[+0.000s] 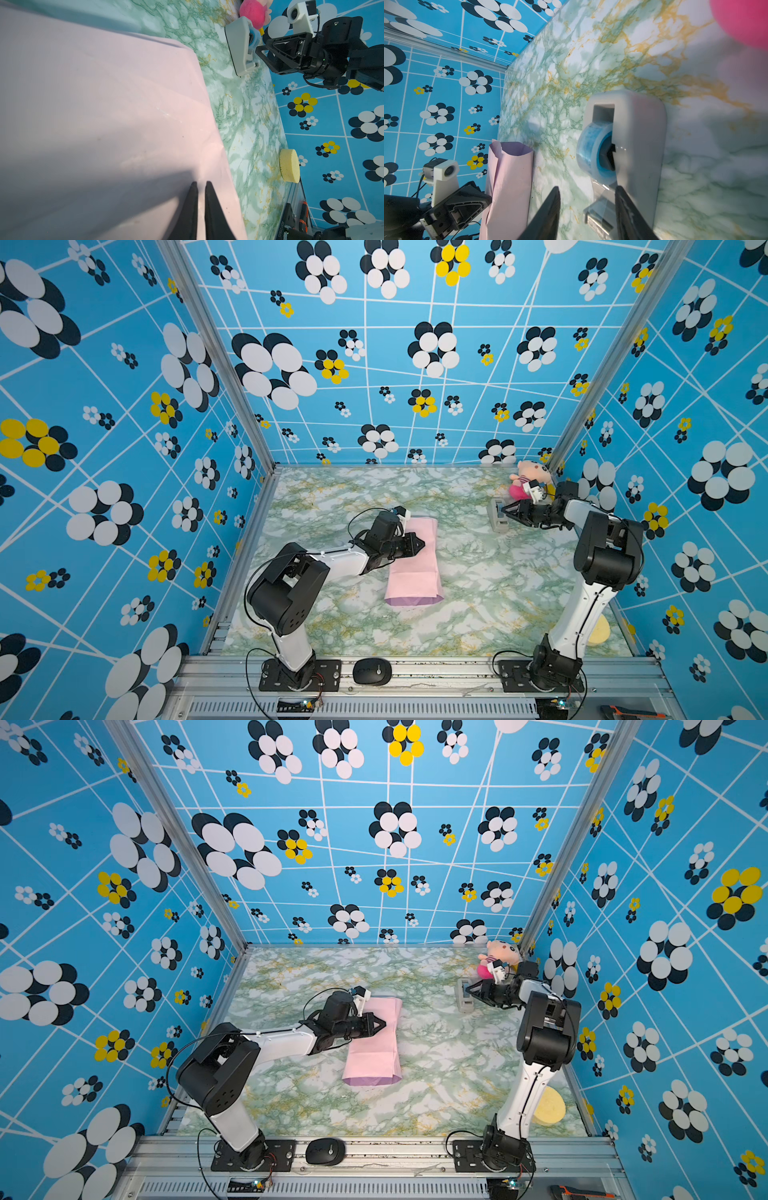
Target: Wrap the gift box in paper
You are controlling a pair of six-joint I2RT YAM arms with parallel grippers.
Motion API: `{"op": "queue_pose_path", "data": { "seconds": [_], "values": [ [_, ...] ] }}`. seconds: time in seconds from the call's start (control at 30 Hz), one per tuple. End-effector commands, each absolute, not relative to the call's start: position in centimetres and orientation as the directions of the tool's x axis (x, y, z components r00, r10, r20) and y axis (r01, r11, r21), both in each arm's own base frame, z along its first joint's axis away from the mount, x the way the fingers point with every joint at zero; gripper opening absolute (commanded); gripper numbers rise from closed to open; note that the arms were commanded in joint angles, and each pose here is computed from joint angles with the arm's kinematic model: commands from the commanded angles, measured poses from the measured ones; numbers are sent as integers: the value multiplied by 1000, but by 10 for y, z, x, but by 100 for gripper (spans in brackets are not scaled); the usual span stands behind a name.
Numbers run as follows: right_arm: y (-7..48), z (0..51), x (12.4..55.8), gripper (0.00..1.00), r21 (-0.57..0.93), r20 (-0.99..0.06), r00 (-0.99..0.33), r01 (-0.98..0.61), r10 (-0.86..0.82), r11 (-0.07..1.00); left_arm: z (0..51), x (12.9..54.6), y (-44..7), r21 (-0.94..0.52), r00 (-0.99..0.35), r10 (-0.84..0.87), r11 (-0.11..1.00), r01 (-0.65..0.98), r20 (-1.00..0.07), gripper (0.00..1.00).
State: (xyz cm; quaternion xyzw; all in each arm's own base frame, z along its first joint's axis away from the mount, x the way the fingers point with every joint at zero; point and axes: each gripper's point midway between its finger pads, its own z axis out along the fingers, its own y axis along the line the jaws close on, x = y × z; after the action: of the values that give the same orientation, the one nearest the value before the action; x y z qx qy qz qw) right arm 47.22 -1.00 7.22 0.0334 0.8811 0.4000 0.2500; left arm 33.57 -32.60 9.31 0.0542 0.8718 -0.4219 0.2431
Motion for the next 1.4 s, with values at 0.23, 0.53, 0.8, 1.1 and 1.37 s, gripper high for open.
{"op": "queue_pose_path", "data": {
  "seconds": [0.23,0.53,0.8,1.1,1.37],
  "values": [
    [4,61,460,46,739,-349,-915,-137,202,659,15,310,-295,-609,-947,-76,781,139,-313,13],
    [9,52,459,42,765,-312,-933,-136,177,629,15,310,-294,-607,-946,-78,783,137,-315,13],
    [13,49,456,33,779,-283,-947,-135,151,613,15,311,-295,-608,-946,-80,782,136,-315,13],
    [12,53,460,26,778,-283,-949,-142,139,612,15,312,-295,-608,-945,-82,783,134,-315,13],
    [12,56,458,17,778,-274,-953,-142,127,611,15,312,-294,-604,-945,-81,786,135,-317,13]
  ]
}}
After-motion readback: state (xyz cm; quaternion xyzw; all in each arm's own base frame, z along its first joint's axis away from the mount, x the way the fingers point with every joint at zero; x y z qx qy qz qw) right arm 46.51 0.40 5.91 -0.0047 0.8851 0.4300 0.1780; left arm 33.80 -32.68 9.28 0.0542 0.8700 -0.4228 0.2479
